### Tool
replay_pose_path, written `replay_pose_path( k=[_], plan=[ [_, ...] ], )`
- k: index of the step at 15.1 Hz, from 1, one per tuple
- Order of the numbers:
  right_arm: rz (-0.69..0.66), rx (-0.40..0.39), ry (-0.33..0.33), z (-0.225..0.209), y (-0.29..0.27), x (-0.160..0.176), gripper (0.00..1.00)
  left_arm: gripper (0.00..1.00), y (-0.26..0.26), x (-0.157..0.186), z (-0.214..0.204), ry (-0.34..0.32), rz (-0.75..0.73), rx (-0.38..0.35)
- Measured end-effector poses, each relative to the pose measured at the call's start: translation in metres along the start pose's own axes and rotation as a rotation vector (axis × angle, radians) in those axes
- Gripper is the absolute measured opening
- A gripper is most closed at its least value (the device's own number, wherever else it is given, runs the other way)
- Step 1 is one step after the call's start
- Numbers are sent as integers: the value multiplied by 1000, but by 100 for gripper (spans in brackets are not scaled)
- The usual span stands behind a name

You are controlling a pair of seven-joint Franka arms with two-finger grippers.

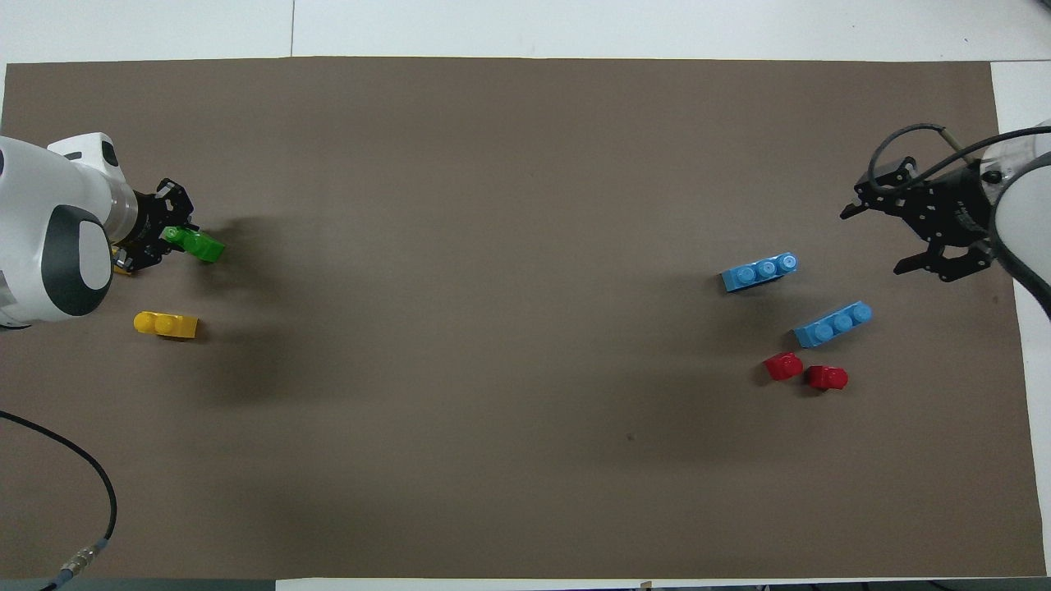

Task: Remove green block with left arm and hold with right

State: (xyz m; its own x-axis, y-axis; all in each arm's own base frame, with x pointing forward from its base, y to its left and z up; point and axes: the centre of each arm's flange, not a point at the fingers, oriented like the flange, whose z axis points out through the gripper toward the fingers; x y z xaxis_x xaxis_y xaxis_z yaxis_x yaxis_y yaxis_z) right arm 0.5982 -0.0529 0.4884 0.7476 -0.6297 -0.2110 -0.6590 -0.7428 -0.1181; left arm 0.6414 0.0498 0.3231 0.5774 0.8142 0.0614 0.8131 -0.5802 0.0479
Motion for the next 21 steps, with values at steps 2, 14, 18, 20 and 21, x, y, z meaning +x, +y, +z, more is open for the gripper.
replay_pose_path(
  k=[2,14,18,20,21],
  plan=[
    [-149,-39,45,-35,4,-16,100,48,0,0,0,2,18,0],
    [-609,-204,156,-114,-10,-95,100,100,12,-17,-118,3,498,-11],
    [-608,-216,131,-111,-8,-96,100,100,-3,-39,-176,-24,692,10],
    [-608,-217,130,-111,-8,-96,100,100,-11,-53,-205,-34,754,18],
    [-608,-218,130,-111,-8,-96,100,100,-15,-61,-219,-41,783,23]
  ],
)
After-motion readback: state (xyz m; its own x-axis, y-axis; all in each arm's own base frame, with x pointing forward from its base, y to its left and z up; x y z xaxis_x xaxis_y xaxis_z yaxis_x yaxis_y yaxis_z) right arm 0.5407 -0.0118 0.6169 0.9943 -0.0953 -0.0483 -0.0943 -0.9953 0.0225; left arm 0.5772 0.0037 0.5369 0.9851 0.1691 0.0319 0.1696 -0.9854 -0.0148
